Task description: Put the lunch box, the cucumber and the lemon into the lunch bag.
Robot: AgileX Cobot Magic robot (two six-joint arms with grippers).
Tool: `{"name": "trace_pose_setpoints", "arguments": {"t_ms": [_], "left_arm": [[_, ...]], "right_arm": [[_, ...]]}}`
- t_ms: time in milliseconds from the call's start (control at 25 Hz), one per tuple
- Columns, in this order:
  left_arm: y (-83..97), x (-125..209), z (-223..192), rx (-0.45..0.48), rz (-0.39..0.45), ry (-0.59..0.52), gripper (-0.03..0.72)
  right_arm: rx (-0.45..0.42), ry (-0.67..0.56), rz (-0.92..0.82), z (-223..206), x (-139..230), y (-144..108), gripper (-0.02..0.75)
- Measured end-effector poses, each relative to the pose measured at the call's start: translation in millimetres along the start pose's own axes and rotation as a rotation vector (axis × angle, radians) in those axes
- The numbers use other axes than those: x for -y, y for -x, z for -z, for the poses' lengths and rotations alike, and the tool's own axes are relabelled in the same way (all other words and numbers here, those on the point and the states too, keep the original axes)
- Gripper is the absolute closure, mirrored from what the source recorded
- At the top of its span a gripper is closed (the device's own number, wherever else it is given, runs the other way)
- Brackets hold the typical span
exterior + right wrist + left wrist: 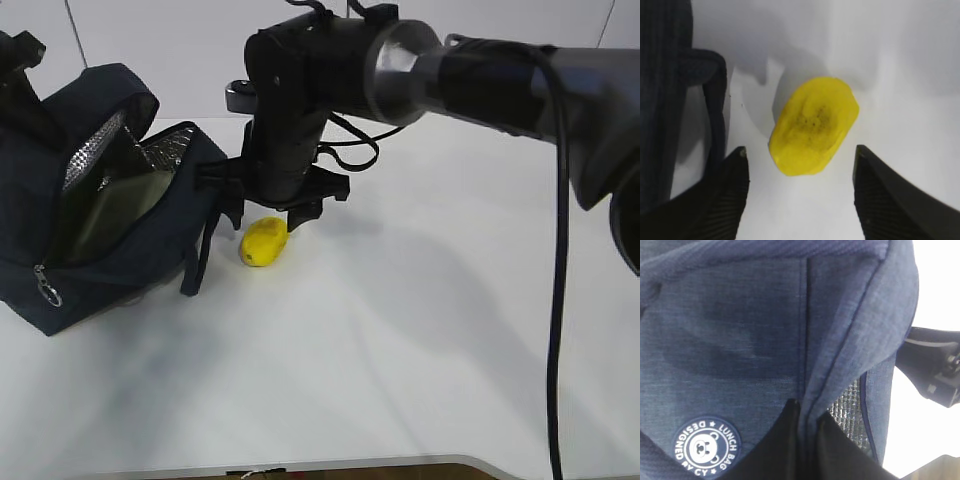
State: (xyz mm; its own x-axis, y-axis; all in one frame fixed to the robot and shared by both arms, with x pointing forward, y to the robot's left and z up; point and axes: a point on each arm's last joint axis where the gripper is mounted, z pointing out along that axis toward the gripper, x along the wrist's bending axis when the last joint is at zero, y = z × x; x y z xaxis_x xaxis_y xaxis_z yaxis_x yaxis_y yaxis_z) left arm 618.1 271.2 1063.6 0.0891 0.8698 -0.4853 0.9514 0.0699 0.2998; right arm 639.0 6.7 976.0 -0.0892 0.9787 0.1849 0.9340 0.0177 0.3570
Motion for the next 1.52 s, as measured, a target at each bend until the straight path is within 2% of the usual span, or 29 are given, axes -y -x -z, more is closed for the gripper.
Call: {"name": "trace_pose_setpoints", "arguments": {"t_ms": [240,640,1520], "left_arm": [[-0.1,0.0,0.0,-0.002,-0.008,0.000,0.692],[-0.1,0.0,0.0,-0.001,-0.011,0.000,0.692],[0.2,0.0,0.0,0.002,-0.015,0.000,0.692]], "right_arm": [[-0.002,0.049,-0.033,-0.2,-4.4,-0.1,0.246],[-0.001,0.062,-0.078,-0.2,-5.5,0.2,0.246],[0.016,-0.003,-0.136,-29.1,3.5,1.8,0.246]]}}
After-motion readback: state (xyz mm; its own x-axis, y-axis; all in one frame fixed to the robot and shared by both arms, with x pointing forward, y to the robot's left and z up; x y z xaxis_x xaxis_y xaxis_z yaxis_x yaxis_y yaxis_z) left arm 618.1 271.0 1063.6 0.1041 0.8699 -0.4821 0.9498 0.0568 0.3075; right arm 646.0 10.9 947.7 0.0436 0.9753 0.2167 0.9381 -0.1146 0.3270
